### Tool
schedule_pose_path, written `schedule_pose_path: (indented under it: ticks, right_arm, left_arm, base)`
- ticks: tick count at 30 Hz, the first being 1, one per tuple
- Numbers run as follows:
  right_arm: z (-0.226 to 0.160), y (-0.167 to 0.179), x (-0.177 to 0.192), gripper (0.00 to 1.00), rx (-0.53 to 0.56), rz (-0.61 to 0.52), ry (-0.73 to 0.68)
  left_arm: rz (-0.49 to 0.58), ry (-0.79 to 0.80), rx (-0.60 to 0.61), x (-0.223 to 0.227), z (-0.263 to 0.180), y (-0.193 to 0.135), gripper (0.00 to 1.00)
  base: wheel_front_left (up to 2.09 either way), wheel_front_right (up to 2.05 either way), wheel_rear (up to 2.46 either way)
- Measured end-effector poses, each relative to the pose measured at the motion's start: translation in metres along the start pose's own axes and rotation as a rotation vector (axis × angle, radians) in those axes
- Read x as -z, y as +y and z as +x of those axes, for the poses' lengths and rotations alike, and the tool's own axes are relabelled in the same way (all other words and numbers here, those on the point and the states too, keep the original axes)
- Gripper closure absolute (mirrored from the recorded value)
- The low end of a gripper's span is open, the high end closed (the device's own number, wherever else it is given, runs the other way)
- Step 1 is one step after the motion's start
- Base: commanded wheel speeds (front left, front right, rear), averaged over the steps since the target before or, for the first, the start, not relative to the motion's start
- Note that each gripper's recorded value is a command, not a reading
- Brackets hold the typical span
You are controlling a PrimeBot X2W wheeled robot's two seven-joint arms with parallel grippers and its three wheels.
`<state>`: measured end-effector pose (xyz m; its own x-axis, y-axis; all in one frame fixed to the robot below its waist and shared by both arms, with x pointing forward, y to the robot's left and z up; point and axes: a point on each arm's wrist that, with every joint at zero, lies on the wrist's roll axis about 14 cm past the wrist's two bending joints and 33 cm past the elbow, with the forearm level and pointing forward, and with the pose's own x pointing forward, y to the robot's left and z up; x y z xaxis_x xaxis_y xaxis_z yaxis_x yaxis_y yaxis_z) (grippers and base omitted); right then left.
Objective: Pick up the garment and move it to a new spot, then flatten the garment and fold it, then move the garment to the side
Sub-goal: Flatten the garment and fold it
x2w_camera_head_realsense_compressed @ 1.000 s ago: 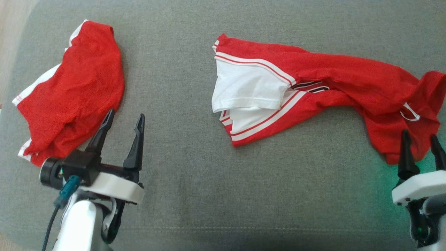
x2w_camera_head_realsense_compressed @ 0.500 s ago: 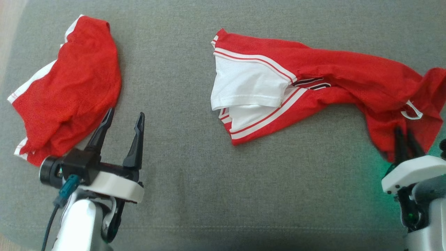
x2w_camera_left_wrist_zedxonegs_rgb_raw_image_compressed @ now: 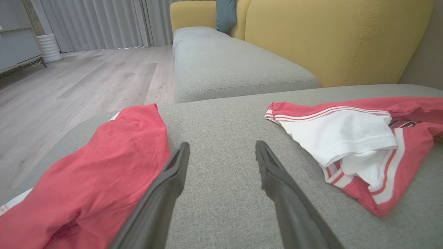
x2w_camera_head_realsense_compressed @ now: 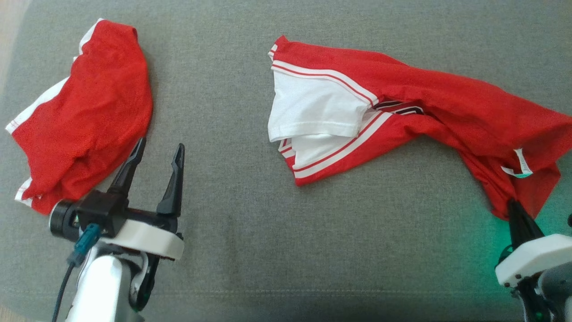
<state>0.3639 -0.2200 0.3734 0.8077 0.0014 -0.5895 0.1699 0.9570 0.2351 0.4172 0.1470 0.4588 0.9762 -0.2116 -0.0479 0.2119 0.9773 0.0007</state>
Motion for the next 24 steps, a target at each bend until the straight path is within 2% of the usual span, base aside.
schedule_pose_path:
  ticks: [7, 8, 9, 10, 14, 24]
  right_arm:
    - [-0.009, 0.0, 0.004, 1.0, -0.004, -0.003, 0.045]
    - [-0.011, 0.0, 0.006, 0.73, -0.004, -0.005, 0.049]
    - [-0.012, 0.002, 0.006, 0.13, -0.01, -0.007, 0.049]
    - [-0.012, 0.005, 0.006, 0.0, -0.019, -0.01, 0.048]
    - [-0.014, 0.018, -0.002, 0.0, -0.056, -0.037, 0.015]
    - [-0.026, 0.047, -0.061, 0.0, -0.129, -0.091, -0.292]
  left_arm:
    - [-0.002, 0.007, -0.002, 0.003, 0.002, 0.001, 0.0]
    - [-0.002, 0.007, -0.003, 0.003, 0.002, 0.001, 0.0]
    - [-0.002, 0.007, -0.005, 0.003, 0.002, 0.002, 0.0]
    - [-0.001, 0.007, -0.006, 0.003, 0.002, 0.003, 0.0]
    - [0.0, 0.004, -0.012, 0.002, 0.002, 0.005, 0.0]
    - [0.004, -0.01, -0.021, -0.004, 0.0, 0.007, 0.0]
  base:
    - [0.0, 0.0, 0.0]
    - [0.0, 0.0, 0.0]
    - [0.0, 0.0, 0.0]
    - [0.0, 0.0, 0.0]
    - [0.0, 0.0, 0.0]
    - [0.0, 0.0, 0.0]
